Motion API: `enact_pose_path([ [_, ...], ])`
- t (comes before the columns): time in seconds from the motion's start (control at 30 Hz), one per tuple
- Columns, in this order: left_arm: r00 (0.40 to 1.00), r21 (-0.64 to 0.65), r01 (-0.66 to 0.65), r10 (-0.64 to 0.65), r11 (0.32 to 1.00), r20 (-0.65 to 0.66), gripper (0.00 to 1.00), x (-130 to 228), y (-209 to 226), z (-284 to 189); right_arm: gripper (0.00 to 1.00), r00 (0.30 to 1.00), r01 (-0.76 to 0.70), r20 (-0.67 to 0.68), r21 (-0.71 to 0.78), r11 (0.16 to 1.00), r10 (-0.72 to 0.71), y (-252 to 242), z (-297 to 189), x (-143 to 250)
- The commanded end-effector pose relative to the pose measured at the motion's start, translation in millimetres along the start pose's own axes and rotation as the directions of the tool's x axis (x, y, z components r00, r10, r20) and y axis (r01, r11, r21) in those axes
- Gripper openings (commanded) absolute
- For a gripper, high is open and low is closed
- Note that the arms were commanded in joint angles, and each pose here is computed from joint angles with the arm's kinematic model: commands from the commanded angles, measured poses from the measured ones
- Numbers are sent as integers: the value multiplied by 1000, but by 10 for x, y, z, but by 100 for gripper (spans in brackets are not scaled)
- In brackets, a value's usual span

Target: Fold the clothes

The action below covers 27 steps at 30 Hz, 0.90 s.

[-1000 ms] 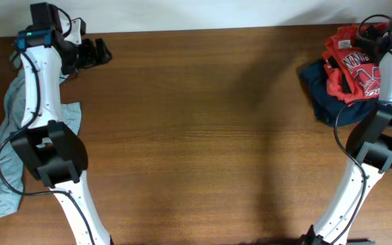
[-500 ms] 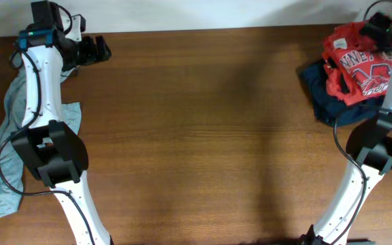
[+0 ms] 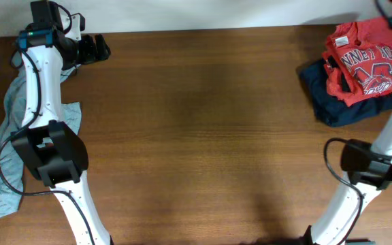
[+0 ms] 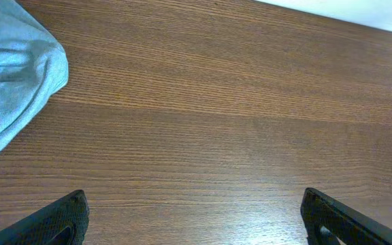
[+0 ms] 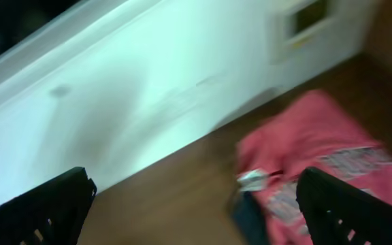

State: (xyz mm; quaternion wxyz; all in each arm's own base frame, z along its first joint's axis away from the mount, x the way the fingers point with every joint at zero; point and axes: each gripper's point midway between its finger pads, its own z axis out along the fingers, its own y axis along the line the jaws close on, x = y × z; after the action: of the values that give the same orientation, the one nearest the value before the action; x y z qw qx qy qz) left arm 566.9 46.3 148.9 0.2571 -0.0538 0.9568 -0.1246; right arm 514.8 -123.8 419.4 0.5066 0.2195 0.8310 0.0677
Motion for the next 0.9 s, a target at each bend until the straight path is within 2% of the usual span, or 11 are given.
enact_pose_path([
  [0.0, 1000, -8, -20, 20, 1000, 8, 99, -27, 25, -3, 99, 991, 61, -107, -164, 984, -80, 589, 127, 374],
  [0.1, 1000, -8, -20, 20, 1000, 8, 99, -27, 25, -3, 99, 978, 86, -155, -303, 949, -138, 1151, 61, 640],
  [0.23, 1000, -8, -20, 20, 1000, 8, 99, -27, 25, -3, 99, 950, 102, -207, -502, 859, -233, 1929, -162, 1051],
  [0.43, 1000, -8, -20, 20, 1000, 8, 99, -27, 25, -3, 99, 911, 142, -221, -623, 769, -348, 2662, -472, 1557],
  [0.57, 1000, -8, -20, 20, 1000, 8, 99, -27, 25, -3, 99, 888, 188, -228, -614, 767, -400, 2736, -527, 1736],
  [0.63, 1000, -8, -20, 20, 1000, 8, 99, -27, 25, -3, 99, 860, 270, -176, -639, 721, -478, 2756, -550, 1777],
  [0.73, 1000, -8, -20, 20, 1000, 8, 99, -27, 25, -3, 99, 787, 420, -47, -690, 589, -615, 2787, -667, 1804],
  [0.87, 1000, -8, -20, 20, 1000, 8, 99, -27, 25, -3, 98, 754, 477, -17, -673, 565, -656, 2704, -768, 1775],
])
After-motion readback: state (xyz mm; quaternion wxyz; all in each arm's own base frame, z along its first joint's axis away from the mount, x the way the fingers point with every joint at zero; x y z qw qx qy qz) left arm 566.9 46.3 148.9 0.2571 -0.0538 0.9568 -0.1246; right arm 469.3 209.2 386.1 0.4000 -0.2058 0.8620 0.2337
